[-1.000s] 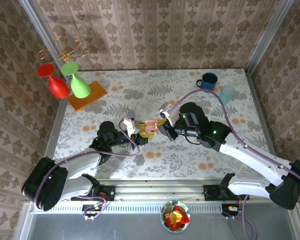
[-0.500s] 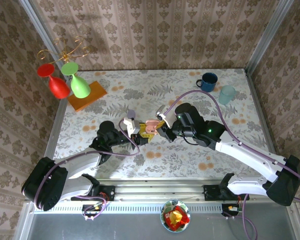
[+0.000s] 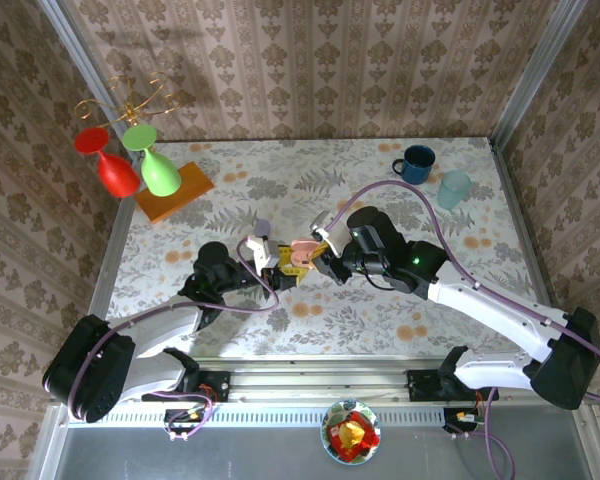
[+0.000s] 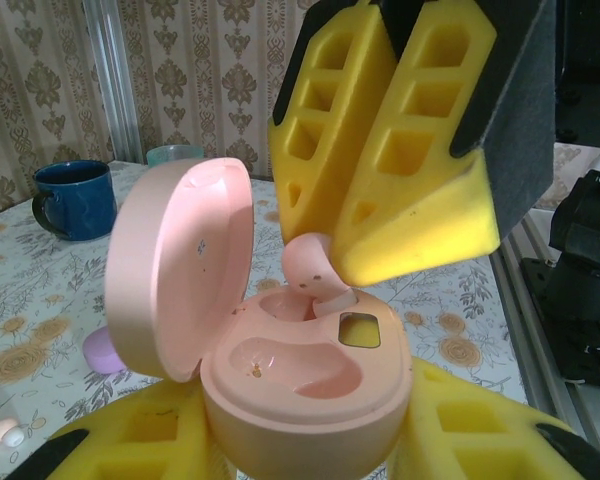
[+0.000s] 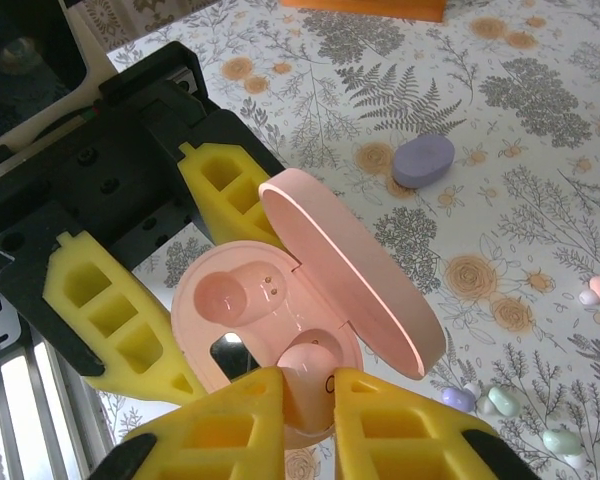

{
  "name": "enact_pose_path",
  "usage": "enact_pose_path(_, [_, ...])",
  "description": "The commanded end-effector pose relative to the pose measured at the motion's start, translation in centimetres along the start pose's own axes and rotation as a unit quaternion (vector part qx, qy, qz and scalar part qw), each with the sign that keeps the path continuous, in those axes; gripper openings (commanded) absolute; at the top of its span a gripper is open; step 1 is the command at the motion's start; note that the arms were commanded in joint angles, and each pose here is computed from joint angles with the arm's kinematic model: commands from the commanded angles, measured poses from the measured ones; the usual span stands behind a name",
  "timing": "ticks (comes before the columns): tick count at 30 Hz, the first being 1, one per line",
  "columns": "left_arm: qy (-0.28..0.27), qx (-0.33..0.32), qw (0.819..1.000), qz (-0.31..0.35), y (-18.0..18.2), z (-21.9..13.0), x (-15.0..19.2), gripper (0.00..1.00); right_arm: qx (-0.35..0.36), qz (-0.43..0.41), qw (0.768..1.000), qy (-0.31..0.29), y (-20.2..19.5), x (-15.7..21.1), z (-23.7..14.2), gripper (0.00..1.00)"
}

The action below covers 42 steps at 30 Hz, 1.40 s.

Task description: Insert wireless bluetooth earbuds into charging case

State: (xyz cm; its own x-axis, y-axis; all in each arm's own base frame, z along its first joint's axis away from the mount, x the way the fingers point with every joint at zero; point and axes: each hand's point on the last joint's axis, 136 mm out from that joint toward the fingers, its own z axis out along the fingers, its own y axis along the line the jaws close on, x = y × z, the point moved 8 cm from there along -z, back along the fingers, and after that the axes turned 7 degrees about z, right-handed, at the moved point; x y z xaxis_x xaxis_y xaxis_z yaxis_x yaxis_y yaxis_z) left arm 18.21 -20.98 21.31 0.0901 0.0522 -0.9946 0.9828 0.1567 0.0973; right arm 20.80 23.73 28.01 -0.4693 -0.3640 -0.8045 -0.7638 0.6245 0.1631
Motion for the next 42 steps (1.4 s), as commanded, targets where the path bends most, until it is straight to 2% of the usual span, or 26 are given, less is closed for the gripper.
enact_pose_path(1, [-0.027, -0.002, 0.999, 0.025, 0.4, -0.1, -1.7, 0.34, 0.005, -0.009, 1.000, 0.007, 0.2, 0.0, 0.1, 0.21])
enact_pose_path(4, [-0.027, -0.004, 0.999, 0.024, 0.4, -0.1, -1.7, 0.34, 0.003, -0.005, 1.000, -0.001, 0.2, -0.3, -0.2, 0.30])
enact_pose_path(7, [-0.026, -0.005, 0.999, 0.025, 0.4, -0.2, -1.6, 0.34, -0.005, 0.000, 1.000, -0.018, 0.5, -0.7, -0.8, 0.34])
enact_pose_path(10, [-0.026, -0.007, 0.999, 0.026, 0.4, -0.2, -1.5, 0.34, -0.014, 0.005, 0.999, -0.044, 0.7, -1.2, -1.6, 0.38])
enact_pose_path(15, [-0.026, -0.015, 0.999, 0.026, 0.4, -0.4, -1.4, 0.34, -0.027, 0.026, 0.995, -0.097, 0.5, -1.6, -3.1, 0.49])
enact_pose_path(19, [-0.027, -0.026, 0.999, 0.025, 0.5, -0.9, -1.2, 0.34, -0.028, 0.097, 0.983, -0.153, -1.6, -1.5, -4.1, 0.59])
enact_pose_path(24, [-0.027, -0.038, 0.999, 0.028, 0.5, -1.5, -1.3, 0.34, -0.005, 0.237, 0.951, -0.198, -6.8, -0.6, -3.8, 0.61])
enact_pose_path(27, [-0.032, -0.039, 0.998, 0.032, 0.5, -1.6, -1.6, 0.34, 0.027, 0.300, 0.936, -0.180, -9.6, 0.2, -2.3, 0.61])
enact_pose_path(31, [-0.043, -0.038, 0.998, 0.038, 0.4, -1.7, -1.8, 0.34, 0.049, 0.341, 0.930, -0.125, -12.0, 0.9, 0.8, 0.61])
enact_pose_path(42, [-0.042, -0.031, 0.998, 0.032, 0.3, -1.7, -1.7, 0.34, 0.051, 0.407, 0.912, 0.003, -17.7, 2.9, 10.9, 0.59])
